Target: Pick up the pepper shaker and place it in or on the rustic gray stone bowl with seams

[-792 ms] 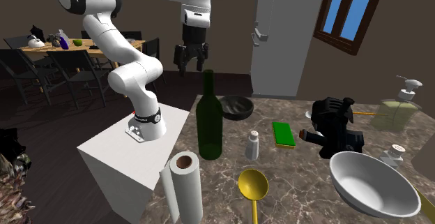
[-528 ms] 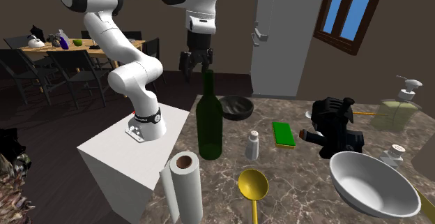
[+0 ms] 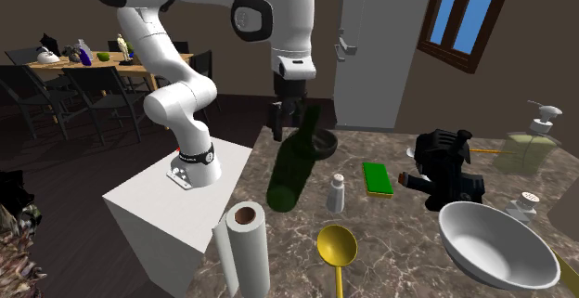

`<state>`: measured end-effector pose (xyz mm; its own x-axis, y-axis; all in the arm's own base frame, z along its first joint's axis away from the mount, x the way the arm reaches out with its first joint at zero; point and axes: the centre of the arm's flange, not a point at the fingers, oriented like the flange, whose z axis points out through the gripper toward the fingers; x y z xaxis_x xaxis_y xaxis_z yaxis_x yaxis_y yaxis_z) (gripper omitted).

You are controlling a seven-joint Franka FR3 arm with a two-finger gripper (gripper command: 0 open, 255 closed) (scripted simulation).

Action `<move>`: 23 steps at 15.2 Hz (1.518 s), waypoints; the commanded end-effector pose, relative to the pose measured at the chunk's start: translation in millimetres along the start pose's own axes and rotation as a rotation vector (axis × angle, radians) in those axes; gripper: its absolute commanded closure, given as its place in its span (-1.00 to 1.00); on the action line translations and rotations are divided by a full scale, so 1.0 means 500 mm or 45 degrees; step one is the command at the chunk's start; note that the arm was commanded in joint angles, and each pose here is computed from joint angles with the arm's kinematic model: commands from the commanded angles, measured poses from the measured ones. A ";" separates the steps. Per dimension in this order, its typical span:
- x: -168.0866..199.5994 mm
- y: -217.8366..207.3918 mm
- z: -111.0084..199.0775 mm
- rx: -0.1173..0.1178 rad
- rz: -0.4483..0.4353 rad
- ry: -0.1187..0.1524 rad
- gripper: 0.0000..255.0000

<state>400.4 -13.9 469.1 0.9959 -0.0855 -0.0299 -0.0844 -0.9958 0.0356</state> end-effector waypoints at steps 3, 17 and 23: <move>0.079 0.009 0.052 0.031 -0.014 0.048 -1.00; 0.266 0.013 0.209 0.100 -0.044 0.145 -1.00; 0.269 0.010 0.236 0.100 -0.044 0.144 -1.00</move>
<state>534.7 -26.5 360.1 0.9933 -0.0378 0.1089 -0.0331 -0.9985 -0.0444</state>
